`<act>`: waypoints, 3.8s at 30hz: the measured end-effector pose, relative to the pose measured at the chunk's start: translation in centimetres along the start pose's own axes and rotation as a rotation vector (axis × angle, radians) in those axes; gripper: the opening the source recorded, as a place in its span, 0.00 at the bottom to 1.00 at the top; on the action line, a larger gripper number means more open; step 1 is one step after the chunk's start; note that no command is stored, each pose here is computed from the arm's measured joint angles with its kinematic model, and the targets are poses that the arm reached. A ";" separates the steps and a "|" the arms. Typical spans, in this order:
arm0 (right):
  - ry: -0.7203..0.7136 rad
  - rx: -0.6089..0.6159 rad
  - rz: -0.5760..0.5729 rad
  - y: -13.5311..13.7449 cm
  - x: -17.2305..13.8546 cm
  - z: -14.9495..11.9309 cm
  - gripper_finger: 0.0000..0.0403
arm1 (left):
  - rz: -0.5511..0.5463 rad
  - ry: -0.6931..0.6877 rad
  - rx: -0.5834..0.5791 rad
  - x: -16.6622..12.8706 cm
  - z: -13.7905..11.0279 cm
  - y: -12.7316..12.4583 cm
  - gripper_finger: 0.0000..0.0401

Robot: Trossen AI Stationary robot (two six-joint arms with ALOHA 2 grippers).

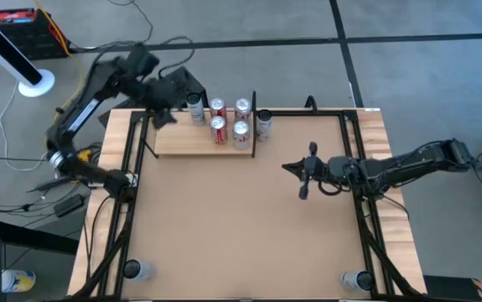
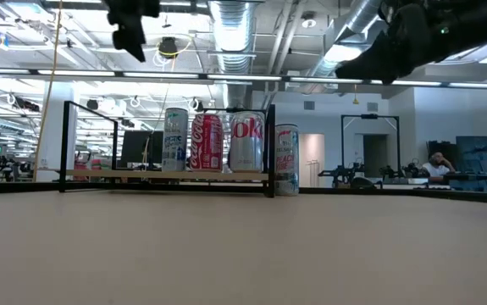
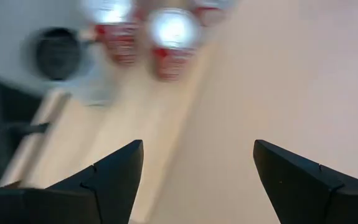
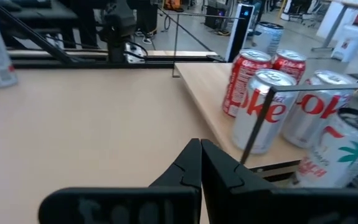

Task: Place canned beverage on shelf
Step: Put the top white and pink soda can on the shelf

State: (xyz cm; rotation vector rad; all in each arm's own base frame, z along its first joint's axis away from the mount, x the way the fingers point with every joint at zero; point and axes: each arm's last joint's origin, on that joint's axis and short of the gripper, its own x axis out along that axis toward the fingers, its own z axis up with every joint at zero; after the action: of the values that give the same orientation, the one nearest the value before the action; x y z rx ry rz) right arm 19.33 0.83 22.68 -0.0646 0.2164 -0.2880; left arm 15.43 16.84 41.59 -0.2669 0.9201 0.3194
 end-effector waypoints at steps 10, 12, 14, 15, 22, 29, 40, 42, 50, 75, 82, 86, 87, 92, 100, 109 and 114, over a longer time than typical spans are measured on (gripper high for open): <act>-0.085 0.099 -0.135 -0.6 0.0 1.6 0.06 | 0.019 -0.279 0.180 -1.4 -7.2 -5.1 0.72; -0.070 0.085 -0.227 -1.9 0.3 2.4 0.06 | 0.137 -0.346 0.194 -2.1 -7.7 -5.5 0.72; -0.068 0.086 -0.261 -3.4 0.6 3.6 0.07 | 0.246 -0.402 0.195 -2.6 -8.2 -5.8 0.72; -0.073 0.093 -0.257 -4.1 0.7 4.3 0.08 | 0.285 -0.421 0.202 -2.8 -8.4 -5.8 0.72; 0.012 0.178 -0.210 -10.0 1.5 7.6 0.31 | 0.486 -0.415 0.115 -2.4 -9.3 -5.4 0.72; 0.231 0.188 -0.119 -14.1 6.3 7.9 0.66 | 0.610 -0.346 -0.138 -1.3 -9.5 -4.6 0.72; 0.490 0.026 -0.052 -17.8 12.7 7.4 0.94 | 0.841 -0.366 -0.097 -4.8 -13.0 -5.6 0.72; 0.499 0.013 -0.057 -18.3 13.0 7.3 0.95 | 0.850 -0.420 -0.090 -6.0 -14.2 -6.1 0.72; 0.542 0.023 0.006 -19.6 13.9 5.8 0.95 | 0.750 -0.665 0.019 -6.9 -19.4 -7.8 0.72; 0.589 -0.003 -0.064 -20.6 15.8 3.6 0.69 | 0.907 -0.832 0.124 -3.4 -23.5 -7.6 0.72; 0.637 -0.041 -0.135 -19.8 14.3 4.8 0.69 | 0.901 -0.831 0.125 -3.3 -23.5 -7.6 0.72; 0.580 -0.113 -0.259 -18.8 12.1 8.0 0.69 | 0.900 -0.832 0.120 -3.3 -23.5 -7.6 0.72; 0.555 -0.131 -0.285 -18.3 11.5 8.9 0.69 | 0.899 -0.832 0.121 -3.3 -23.5 -7.6 0.72; 0.408 -0.257 -0.400 -15.0 8.7 13.3 0.69 | 0.897 -0.833 0.121 -3.3 -23.5 -7.6 0.72; -0.037 -0.374 -0.342 -9.1 8.0 18.9 0.69 | 0.888 -0.838 0.116 -3.3 -23.5 -7.6 0.72; -0.220 -0.338 -0.074 -3.8 14.0 19.4 0.69 | 0.886 -0.829 0.115 -3.2 -23.5 -7.6 0.72; -0.124 -0.338 0.023 -2.7 20.6 19.5 0.69 | 0.885 -0.828 0.115 -3.2 -23.5 -7.6 0.72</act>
State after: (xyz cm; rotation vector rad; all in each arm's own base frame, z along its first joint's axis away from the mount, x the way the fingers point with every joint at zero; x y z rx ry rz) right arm 42.14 -7.06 37.74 -0.4127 0.1409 -0.2211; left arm -0.74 0.94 31.27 0.3926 0.1747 1.0923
